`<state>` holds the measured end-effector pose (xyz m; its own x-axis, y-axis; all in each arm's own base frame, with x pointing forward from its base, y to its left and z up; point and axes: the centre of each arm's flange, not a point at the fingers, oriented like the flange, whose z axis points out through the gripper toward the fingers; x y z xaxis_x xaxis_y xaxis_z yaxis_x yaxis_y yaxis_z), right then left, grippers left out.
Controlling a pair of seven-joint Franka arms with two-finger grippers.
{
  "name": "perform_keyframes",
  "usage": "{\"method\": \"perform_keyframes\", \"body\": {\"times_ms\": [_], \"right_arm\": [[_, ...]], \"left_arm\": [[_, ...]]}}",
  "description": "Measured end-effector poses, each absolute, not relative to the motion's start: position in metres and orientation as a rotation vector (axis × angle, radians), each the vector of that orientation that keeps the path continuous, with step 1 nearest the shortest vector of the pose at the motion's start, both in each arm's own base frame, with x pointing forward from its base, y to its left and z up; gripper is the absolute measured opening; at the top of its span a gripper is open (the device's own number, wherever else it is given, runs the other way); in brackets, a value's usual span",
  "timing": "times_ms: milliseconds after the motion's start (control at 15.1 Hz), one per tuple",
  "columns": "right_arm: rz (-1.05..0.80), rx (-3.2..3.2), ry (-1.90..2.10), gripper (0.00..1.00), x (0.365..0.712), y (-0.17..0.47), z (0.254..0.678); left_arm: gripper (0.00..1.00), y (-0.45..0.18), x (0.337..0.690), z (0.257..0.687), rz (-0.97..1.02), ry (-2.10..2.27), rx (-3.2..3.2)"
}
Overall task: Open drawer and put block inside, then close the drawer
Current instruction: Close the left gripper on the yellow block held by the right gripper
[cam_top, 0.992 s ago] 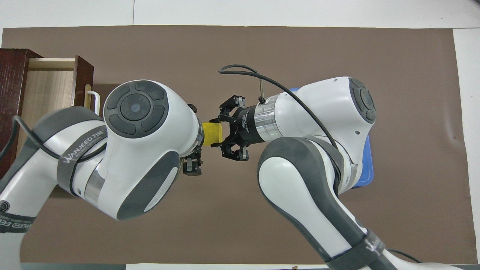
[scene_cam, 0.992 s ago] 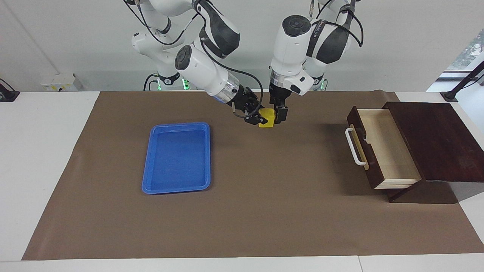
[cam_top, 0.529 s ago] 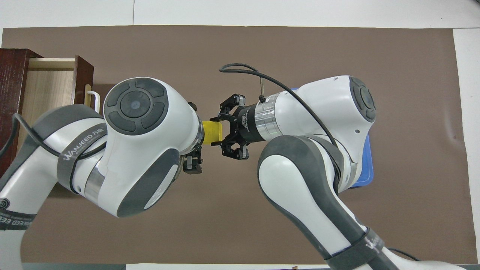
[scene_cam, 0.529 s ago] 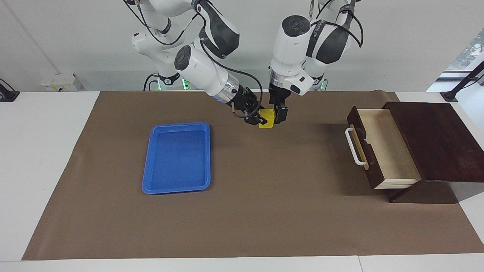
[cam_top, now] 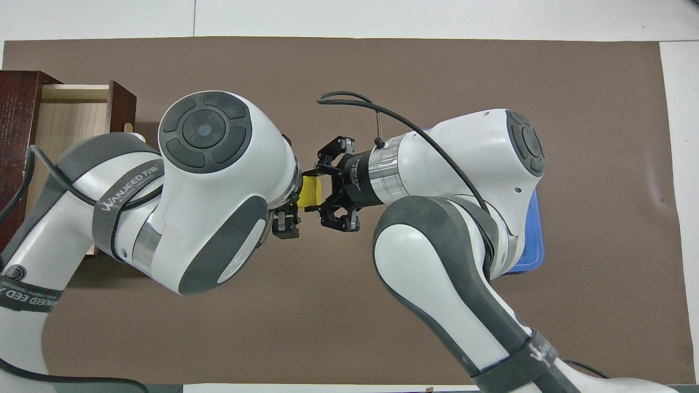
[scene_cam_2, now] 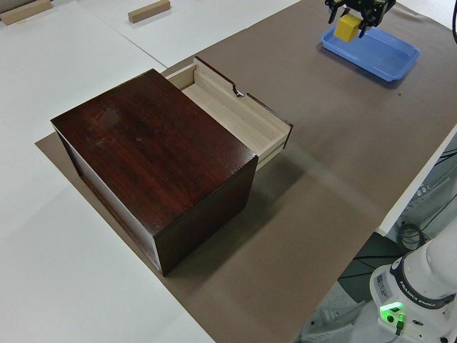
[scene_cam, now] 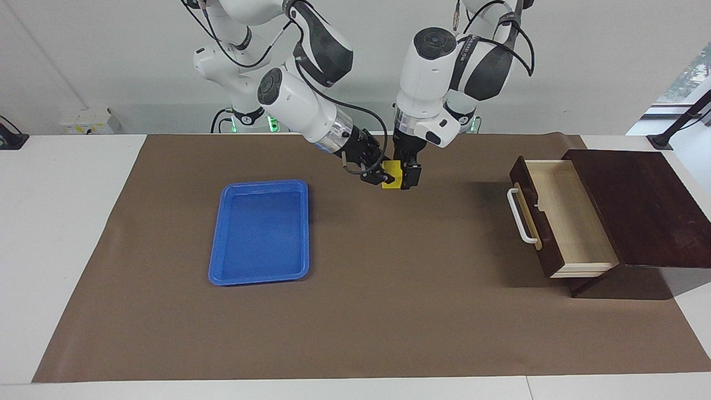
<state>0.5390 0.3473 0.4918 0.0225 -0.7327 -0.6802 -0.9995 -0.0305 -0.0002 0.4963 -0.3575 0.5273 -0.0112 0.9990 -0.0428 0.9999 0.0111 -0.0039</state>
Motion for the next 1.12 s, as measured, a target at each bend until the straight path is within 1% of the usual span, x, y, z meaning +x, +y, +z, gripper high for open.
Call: {"method": "perform_keyframes", "body": {"times_ms": [198, 397, 463, 1124], "right_arm": [[0.712, -1.815, 1.76, 0.56, 0.5392, 0.3474, 0.492], [0.713, -1.815, 1.761, 0.56, 0.5393, 0.3473, 0.4917], [0.714, -1.816, 1.76, 0.56, 0.5392, 0.3476, 0.4918], [0.715, -1.812, 1.759, 0.56, 0.54, 0.3471, 0.4929]], "left_arm": [[0.98, -0.3603, 0.4951, 0.5252, -0.049, 2.21, 2.199], [0.63, -0.3633, 0.4934, 0.5264, -0.041, 2.2, 2.205], [0.56, -0.3632, 0.4938, 0.527, -0.032, 2.187, 2.216], [0.56, -0.3633, 0.4945, 0.5284, -0.03, 2.183, 2.217]]}}
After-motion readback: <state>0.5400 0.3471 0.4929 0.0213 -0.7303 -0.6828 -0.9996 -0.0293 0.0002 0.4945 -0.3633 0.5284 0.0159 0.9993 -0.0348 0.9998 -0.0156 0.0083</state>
